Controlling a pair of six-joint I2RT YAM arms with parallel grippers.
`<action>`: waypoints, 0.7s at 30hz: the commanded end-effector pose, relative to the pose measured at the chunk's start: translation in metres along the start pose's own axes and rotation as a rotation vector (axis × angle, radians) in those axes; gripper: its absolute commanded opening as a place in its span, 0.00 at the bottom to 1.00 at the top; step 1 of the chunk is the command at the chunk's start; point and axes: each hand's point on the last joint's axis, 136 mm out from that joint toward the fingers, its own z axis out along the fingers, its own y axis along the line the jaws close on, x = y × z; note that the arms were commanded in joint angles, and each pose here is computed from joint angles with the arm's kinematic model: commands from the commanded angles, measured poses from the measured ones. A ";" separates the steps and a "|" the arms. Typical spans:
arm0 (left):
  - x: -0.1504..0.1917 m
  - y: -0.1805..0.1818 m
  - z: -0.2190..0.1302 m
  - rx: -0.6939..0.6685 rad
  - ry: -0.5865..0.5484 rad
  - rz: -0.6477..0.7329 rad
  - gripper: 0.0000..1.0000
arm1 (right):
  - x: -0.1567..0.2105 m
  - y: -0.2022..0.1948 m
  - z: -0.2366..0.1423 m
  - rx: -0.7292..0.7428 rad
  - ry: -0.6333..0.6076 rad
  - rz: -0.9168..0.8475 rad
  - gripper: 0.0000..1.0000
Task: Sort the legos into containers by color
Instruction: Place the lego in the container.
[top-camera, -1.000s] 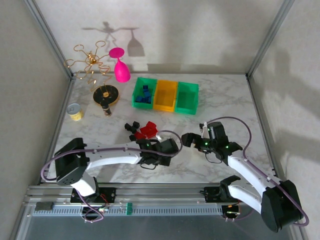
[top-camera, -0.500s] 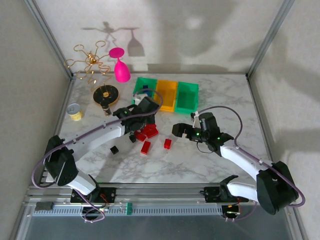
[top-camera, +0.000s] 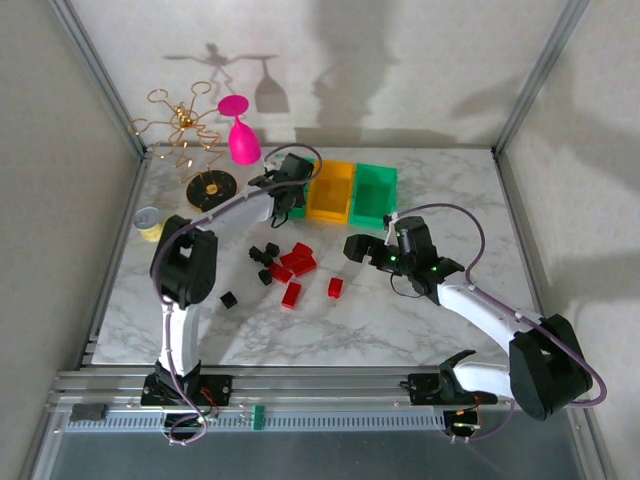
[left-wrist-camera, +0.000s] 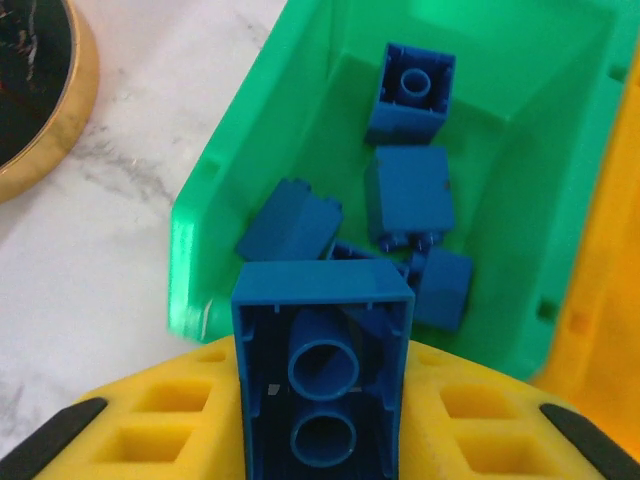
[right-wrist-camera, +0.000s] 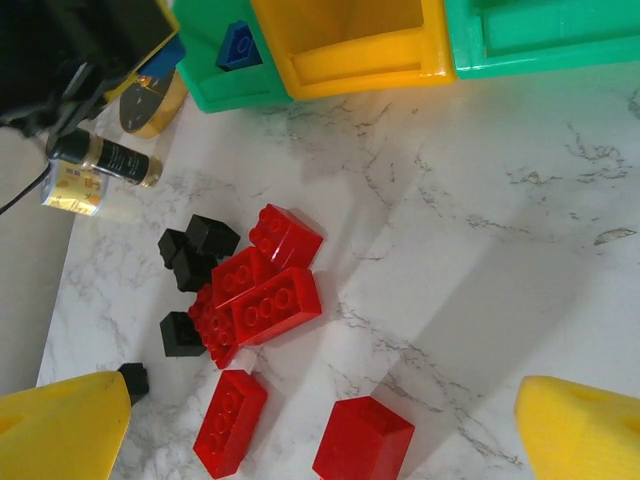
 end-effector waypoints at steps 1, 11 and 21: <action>-0.024 -0.007 0.009 0.017 -0.035 -0.016 0.32 | -0.009 0.004 -0.002 0.006 -0.032 -0.005 0.99; -0.030 -0.017 0.034 0.016 -0.022 -0.004 0.44 | -0.011 0.003 -0.003 0.011 -0.038 -0.012 0.99; -0.034 -0.025 -0.013 0.122 -0.009 -0.012 0.50 | -0.014 0.004 -0.006 0.024 -0.043 -0.031 0.99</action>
